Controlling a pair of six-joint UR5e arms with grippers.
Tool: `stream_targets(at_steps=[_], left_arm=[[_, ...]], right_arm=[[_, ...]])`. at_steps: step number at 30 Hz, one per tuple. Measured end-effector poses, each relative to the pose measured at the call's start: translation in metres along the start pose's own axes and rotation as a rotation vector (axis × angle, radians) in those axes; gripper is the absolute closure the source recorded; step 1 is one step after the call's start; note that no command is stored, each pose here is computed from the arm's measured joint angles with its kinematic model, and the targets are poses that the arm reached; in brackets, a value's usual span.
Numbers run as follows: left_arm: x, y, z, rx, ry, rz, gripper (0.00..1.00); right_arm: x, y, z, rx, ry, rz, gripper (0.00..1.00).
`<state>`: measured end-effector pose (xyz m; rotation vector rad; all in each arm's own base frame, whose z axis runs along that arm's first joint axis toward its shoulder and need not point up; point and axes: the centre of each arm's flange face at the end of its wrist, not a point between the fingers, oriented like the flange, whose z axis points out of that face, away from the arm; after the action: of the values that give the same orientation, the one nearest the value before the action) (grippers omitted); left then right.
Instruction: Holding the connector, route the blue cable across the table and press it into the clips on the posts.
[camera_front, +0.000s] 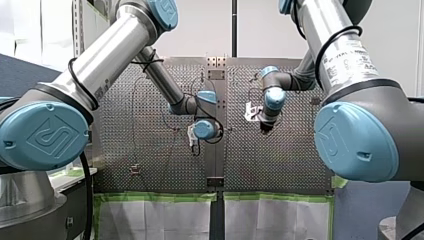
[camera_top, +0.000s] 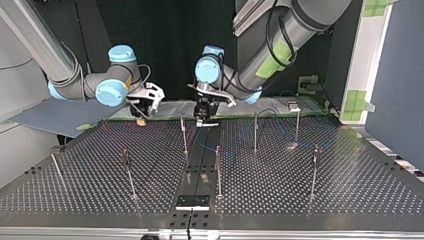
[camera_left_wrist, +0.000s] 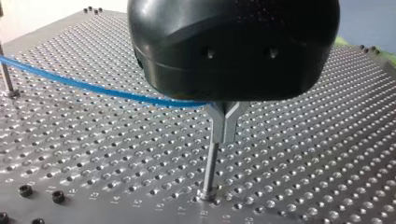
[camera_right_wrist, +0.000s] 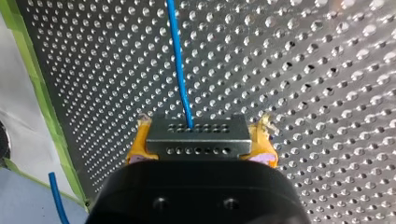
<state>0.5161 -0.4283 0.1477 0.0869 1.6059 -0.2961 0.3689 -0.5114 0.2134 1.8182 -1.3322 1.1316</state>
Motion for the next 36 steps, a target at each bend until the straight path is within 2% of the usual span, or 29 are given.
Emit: stream_targets(at_steps=[3,8,13,20,24,30,32,36], left_arm=[[0.000,0.002,0.004,0.003,-0.001,-0.001,1.00],[0.011,0.004,0.015,0.000,0.026,0.007,1.00],[0.014,0.006,0.030,-0.007,0.023,0.003,1.00],[-0.007,0.011,0.052,-0.020,0.003,-0.003,1.00],[-0.013,0.014,0.056,-0.027,0.003,-0.003,1.00],[-0.012,0.017,0.054,-0.052,0.027,0.006,1.00],[-0.010,0.018,0.053,-0.061,0.041,0.014,0.93],[-0.009,0.018,0.050,-0.068,0.060,0.026,0.86]], right_arm=[[0.000,0.003,0.002,0.000,0.003,0.003,1.00],[0.001,0.010,0.006,-0.004,0.011,0.007,1.00],[0.005,0.030,0.016,-0.025,0.039,0.020,1.00],[0.008,0.050,0.029,-0.030,0.061,0.028,1.00],[0.012,0.057,0.035,-0.017,0.080,0.030,1.00],[0.019,0.067,0.041,0.004,0.101,0.027,1.00],[0.019,0.070,0.043,0.013,0.104,0.027,1.00],[0.018,0.073,0.047,0.040,0.104,0.016,1.00]])
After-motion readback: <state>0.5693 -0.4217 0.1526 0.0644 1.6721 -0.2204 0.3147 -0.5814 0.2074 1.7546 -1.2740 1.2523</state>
